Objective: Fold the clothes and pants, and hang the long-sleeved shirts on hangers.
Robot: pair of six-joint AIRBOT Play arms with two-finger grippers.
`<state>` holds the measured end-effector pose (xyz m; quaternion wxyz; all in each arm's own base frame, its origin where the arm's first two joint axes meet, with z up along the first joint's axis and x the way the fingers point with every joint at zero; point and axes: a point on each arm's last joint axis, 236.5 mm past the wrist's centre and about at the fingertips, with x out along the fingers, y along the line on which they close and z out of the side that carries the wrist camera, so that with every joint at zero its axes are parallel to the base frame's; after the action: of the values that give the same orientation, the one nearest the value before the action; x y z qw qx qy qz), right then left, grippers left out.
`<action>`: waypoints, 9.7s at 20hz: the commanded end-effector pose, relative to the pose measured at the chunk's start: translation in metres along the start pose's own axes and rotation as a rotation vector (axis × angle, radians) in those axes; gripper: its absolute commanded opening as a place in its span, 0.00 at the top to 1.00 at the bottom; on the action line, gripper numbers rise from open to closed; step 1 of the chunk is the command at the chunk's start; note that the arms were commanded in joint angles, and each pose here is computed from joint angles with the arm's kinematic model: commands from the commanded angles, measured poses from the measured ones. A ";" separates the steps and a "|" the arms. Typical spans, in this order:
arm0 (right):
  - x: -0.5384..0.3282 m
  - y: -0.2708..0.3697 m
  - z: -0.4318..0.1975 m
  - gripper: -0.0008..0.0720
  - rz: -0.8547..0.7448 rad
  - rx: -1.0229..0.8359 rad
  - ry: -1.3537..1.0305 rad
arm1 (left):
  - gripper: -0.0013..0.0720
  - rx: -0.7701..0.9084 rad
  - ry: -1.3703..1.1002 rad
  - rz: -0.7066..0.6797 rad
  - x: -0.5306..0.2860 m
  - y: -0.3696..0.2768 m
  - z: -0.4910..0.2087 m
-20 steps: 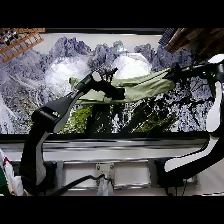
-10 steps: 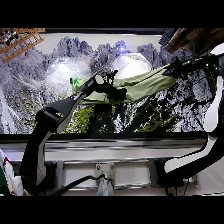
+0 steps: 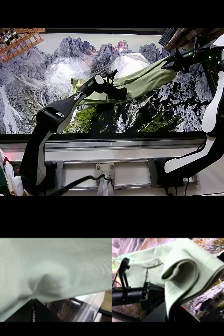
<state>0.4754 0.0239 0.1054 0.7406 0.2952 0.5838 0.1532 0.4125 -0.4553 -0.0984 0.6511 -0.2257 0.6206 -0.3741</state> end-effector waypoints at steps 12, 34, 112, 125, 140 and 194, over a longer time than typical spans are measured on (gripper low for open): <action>0.021 0.045 -0.018 0.96 0.030 -0.022 0.060 | 0.97 0.039 0.012 0.029 0.005 0.004 -0.005; 0.029 0.083 -0.018 0.96 -0.018 -0.077 0.018 | 0.97 0.227 0.051 -0.002 -0.115 -0.011 0.008; 0.308 0.092 -0.069 0.50 0.157 0.033 0.145 | 0.96 0.018 -0.388 0.340 -0.432 0.100 -0.048; 0.269 0.111 -0.043 0.96 0.188 0.029 0.056 | 0.95 0.019 -0.388 0.340 -0.432 0.100 -0.048; -0.077 -0.036 0.129 0.96 0.099 0.378 -0.723 | 0.96 0.042 -0.387 0.310 -0.422 0.086 -0.043; -0.140 -0.267 -0.169 0.49 -0.755 0.692 -0.476 | 0.80 0.151 -0.295 0.265 -0.379 0.043 -0.050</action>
<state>0.1996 -0.2141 -0.0127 0.6399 0.3431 0.5136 -0.4572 0.3943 -0.1215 0.0973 0.7967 -0.1309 0.5195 -0.2798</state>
